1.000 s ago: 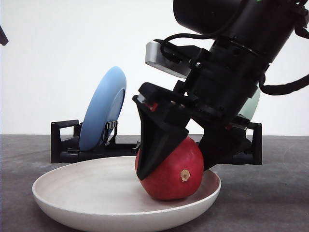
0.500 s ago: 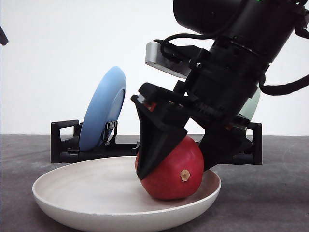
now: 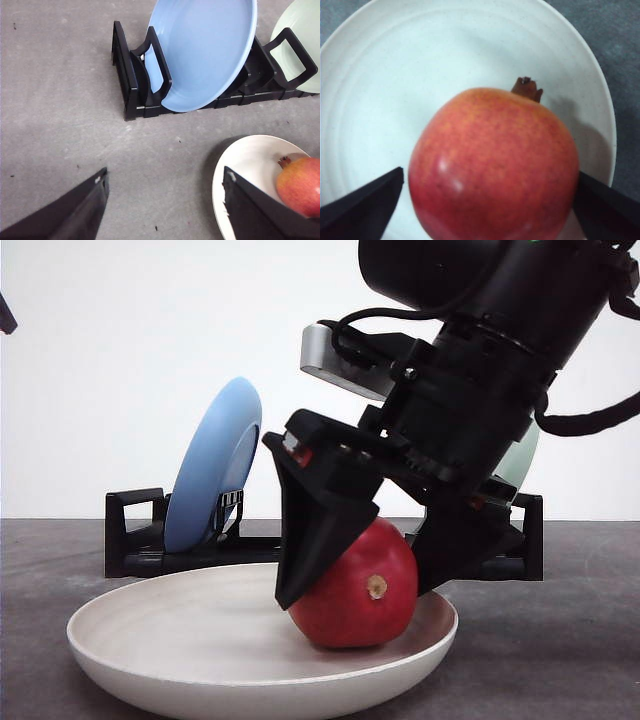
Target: Place pomegranate in white plate
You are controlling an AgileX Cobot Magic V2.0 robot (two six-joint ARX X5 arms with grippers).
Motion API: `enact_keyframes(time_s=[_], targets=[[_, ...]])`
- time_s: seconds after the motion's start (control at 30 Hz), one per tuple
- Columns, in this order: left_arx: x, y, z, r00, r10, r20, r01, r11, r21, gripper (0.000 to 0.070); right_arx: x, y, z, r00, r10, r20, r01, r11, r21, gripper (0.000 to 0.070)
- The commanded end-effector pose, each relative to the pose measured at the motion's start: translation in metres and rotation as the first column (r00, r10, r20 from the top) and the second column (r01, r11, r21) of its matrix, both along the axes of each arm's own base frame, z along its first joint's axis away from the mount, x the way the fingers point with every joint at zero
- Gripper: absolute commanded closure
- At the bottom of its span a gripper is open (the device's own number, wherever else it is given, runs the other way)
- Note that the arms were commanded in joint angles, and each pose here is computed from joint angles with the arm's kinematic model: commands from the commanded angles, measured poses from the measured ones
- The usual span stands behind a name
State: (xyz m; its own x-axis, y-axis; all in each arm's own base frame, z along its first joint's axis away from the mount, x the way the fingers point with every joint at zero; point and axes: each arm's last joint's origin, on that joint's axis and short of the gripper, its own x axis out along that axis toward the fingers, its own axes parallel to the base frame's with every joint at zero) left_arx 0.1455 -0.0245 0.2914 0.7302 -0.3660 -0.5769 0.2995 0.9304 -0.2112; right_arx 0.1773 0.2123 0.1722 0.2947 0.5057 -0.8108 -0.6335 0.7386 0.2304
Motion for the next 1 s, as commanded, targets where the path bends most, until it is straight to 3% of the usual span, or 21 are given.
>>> enact_keyframes(time_s=[0.0, 0.23, 0.43, 0.7, 0.97], targets=[[0.001, 0.0, 0.001, 1.0, -0.008, 0.01, 0.008, 1.0, 0.005, 0.0266, 0.001, 0.005, 0.006, 1.0, 0.017, 0.016, -0.017, 1.0, 0.012, 0.0], [0.001, 0.0, 0.001, 1.0, -0.008, 0.01, 0.008, 1.0, 0.005, 0.0266, -0.002, 0.0, 0.033, 0.993, 0.023, 0.117, -0.034, 0.995, 0.089, 0.0003], [0.001, 0.0, 0.001, 1.0, -0.008, 0.01, 0.008, 1.0, 0.005, 0.0266, -0.011, -0.02, 0.066, 0.968, 0.01, 0.251, -0.038, 0.994, 0.106, 0.0076], [0.001, 0.0, 0.001, 1.0, -0.008, 0.01, 0.008, 1.0, 0.005, 0.0266, -0.016, -0.067, 0.095, 0.944, -0.106, 0.313, 0.073, 0.991, 0.116, 0.0078], [0.001, 0.0, 0.001, 1.0, -0.008, 0.01, 0.008, 1.0, 0.005, 0.0266, -0.016, -0.112, 0.087, 0.924, -0.25, 0.291, 0.222, 0.967, 0.126, 0.0079]])
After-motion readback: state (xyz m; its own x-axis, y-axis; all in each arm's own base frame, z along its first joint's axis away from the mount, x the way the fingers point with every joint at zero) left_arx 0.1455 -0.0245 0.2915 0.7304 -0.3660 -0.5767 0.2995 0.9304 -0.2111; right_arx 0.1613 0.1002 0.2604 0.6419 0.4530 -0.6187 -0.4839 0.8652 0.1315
